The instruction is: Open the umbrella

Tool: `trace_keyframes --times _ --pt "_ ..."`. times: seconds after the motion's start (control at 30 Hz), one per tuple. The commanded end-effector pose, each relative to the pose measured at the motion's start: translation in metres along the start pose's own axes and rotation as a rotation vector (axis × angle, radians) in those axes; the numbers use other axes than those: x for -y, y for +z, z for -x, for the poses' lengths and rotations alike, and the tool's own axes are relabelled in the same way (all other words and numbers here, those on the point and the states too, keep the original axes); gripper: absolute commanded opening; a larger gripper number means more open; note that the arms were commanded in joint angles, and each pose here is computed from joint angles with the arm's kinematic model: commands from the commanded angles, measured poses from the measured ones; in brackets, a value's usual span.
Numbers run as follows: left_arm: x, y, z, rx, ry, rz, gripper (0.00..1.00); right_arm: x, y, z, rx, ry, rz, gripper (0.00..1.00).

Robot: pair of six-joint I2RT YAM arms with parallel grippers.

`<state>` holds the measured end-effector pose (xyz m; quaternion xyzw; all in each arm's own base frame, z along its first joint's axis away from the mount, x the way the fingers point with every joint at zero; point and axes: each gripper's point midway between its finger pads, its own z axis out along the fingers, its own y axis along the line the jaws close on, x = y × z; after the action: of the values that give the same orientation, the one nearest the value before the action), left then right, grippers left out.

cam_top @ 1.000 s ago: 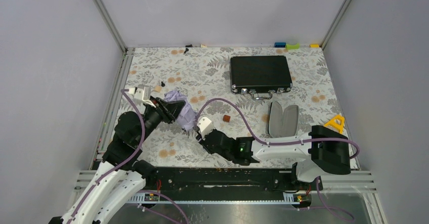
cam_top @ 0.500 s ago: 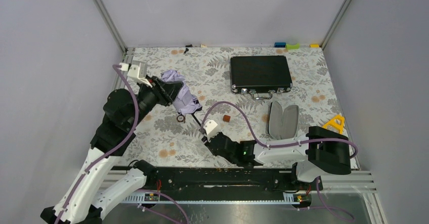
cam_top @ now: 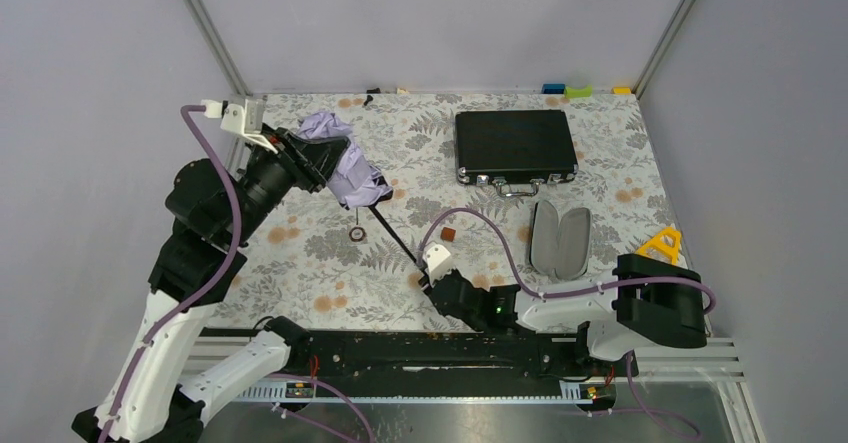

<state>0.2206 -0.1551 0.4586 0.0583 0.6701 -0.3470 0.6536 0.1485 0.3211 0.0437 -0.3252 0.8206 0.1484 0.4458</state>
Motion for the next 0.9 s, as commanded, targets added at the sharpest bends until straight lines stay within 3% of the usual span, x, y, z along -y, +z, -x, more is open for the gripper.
trace_keyframes --times 0.0,0.23,0.43,0.53,0.67,0.87 --pt "0.023 -0.014 0.091 0.321 0.001 -0.047 0.0 0.018 -0.008 -0.038 -0.111 -0.022 -0.063 0.37" --pt "0.025 -0.021 0.112 0.382 0.006 -0.031 0.0 0.026 -0.015 -0.05 -0.12 -0.004 -0.085 0.38" --pt "0.024 -0.014 0.104 0.363 -0.012 -0.035 0.0 0.03 -0.017 -0.048 -0.111 0.008 -0.106 0.42" --pt "0.017 -0.002 0.073 0.312 -0.034 -0.052 0.0 0.026 -0.019 -0.043 -0.103 0.02 -0.084 0.55" --pt "-0.006 0.019 0.021 0.194 -0.015 -0.011 0.0 0.017 -0.029 -0.022 -0.061 0.055 -0.028 0.83" --pt "-0.01 0.029 -0.021 0.094 -0.02 -0.048 0.0 0.009 -0.06 0.04 0.068 0.109 0.062 0.93"
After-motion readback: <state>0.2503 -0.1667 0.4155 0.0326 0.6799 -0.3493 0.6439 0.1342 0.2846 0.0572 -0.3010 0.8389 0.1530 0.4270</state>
